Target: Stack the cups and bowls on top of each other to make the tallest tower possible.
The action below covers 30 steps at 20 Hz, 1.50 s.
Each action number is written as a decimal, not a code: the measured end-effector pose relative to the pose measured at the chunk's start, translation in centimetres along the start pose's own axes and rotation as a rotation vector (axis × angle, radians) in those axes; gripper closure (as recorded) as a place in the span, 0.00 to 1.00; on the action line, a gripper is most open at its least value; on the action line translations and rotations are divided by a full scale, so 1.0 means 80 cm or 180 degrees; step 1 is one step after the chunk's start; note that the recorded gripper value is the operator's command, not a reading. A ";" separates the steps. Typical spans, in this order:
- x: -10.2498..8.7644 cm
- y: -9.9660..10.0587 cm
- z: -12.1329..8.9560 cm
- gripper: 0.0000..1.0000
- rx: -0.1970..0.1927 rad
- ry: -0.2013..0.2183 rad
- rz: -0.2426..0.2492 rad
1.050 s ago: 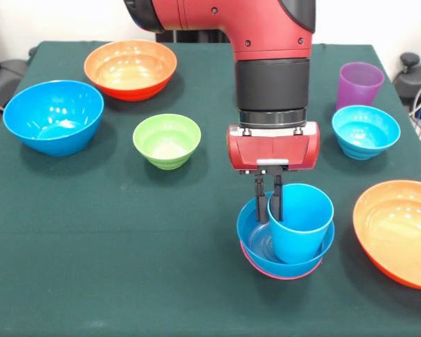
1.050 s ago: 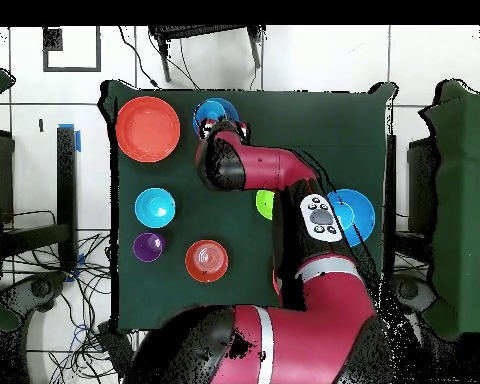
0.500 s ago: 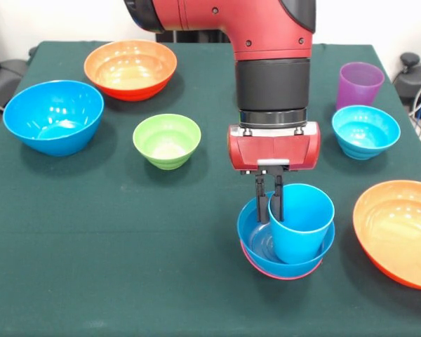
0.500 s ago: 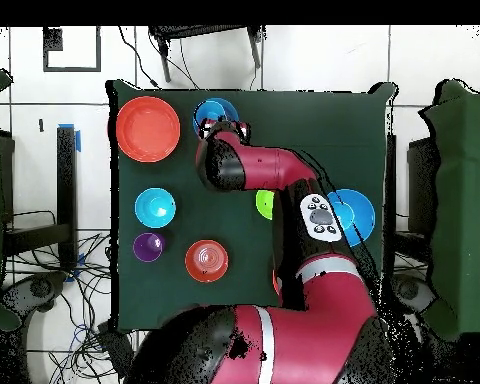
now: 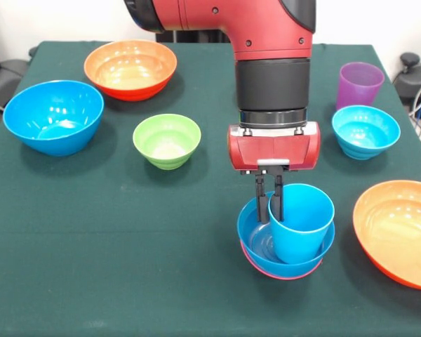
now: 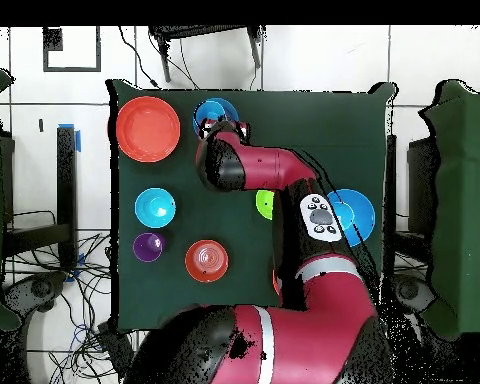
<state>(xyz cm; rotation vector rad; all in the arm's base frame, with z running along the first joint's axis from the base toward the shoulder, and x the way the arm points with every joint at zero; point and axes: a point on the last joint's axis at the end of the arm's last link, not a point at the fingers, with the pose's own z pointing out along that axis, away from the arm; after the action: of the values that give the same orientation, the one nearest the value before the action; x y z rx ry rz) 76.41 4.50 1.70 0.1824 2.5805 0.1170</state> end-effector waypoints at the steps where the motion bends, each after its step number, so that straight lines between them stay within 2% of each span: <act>1: 0.000 0.000 0.000 1.00 0.0000 0.0000 0.0000; 30: 0.000 0.011 -0.001 1.00 -0.0016 -0.0004 -0.0035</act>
<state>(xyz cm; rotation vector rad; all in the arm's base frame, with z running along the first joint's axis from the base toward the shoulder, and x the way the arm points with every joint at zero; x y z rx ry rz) 76.41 5.34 1.87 0.1664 2.5794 0.1192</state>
